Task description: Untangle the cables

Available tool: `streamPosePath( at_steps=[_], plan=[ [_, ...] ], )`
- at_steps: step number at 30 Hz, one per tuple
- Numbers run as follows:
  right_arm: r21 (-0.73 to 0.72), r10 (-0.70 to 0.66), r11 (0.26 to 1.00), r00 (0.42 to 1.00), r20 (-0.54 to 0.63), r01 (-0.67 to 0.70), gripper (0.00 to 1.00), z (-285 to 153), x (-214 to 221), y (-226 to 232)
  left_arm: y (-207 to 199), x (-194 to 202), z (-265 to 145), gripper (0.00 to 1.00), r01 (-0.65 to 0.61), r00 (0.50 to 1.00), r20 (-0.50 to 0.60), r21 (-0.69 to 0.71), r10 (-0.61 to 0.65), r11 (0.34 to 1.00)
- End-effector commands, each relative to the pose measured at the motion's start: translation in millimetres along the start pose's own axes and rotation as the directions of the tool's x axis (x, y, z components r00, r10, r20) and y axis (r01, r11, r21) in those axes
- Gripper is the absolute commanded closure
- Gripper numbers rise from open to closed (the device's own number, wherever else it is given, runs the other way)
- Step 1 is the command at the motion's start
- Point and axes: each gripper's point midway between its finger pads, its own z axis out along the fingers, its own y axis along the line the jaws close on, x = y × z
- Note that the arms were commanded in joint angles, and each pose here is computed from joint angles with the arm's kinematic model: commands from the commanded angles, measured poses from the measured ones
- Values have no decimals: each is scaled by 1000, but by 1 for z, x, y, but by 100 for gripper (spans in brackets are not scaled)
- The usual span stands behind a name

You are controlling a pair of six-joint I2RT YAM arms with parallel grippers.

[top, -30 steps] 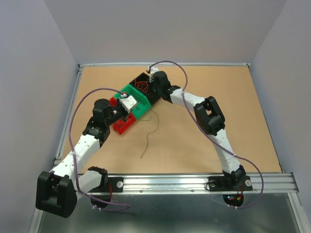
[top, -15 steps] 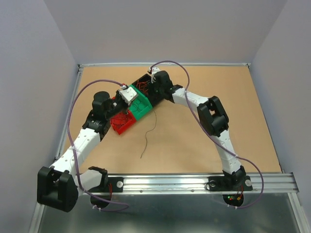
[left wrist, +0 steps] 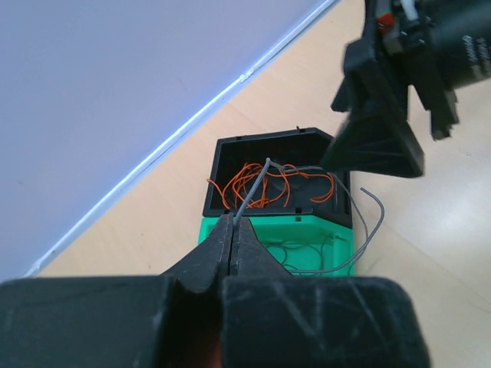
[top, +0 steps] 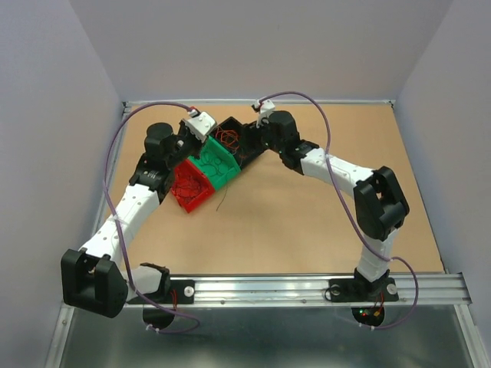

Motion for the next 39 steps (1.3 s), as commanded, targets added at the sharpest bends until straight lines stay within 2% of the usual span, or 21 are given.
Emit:
streamPosePath(
  at_steps=[1, 6, 9, 10, 11, 13, 14, 15, 16, 22, 28, 33, 39],
  plan=[
    [-134, 11, 991, 998, 63, -2, 24, -8, -3, 27, 19, -34, -5, 100, -12, 998, 62, -58, 15, 998],
    [-193, 15, 981, 995, 103, 5, 24, 3, -12, 37, 22, -43, -8, 100, -16, 997, 72, -62, 21, 998],
    [-212, 18, 977, 996, 89, 2, 24, 18, -7, 39, 24, -47, -10, 100, -17, 997, 74, -67, 22, 998],
    [-211, 16, 977, 996, 91, 3, 25, 21, -7, 39, 24, -49, -10, 100, -21, 997, 77, -65, 26, 998],
    [-217, 16, 976, 994, 105, 7, 30, 24, -15, 41, 24, -51, -11, 100, -21, 997, 78, -66, 27, 998],
    [-226, 18, 974, 996, 92, 4, 48, 32, -9, 43, 25, -52, -12, 100, -27, 996, 80, -71, 33, 997],
    [-232, 20, 973, 995, 100, 4, 70, 32, -13, 45, 29, -54, -12, 100, -27, 996, 80, -87, 34, 996],
    [-235, 20, 972, 995, 100, 4, 81, 33, -12, 47, 30, -53, -12, 100, -27, 997, 76, -97, 34, 995],
    [-229, 21, 973, 994, 112, 5, 99, 33, -15, 48, 35, -52, -11, 100, -28, 997, 65, -119, 36, 993],
    [-250, 39, 968, 982, 182, 8, 99, 23, -48, 64, 45, -25, 2, 100, 14, 1000, 11, -133, -13, 991],
    [-234, 34, 971, 950, 309, 41, 99, 12, -94, 86, 49, 25, 27, 100, 72, 995, -50, -176, -82, 982],
    [-215, 10, 974, 933, 361, 72, 99, 18, -117, 93, 48, 54, 44, 100, 126, 985, -90, -196, -146, 972],
    [-196, -34, 972, 909, 416, 126, 99, 25, -152, 99, 47, 77, 44, 100, 146, 979, -107, -237, -175, 960]
  ],
)
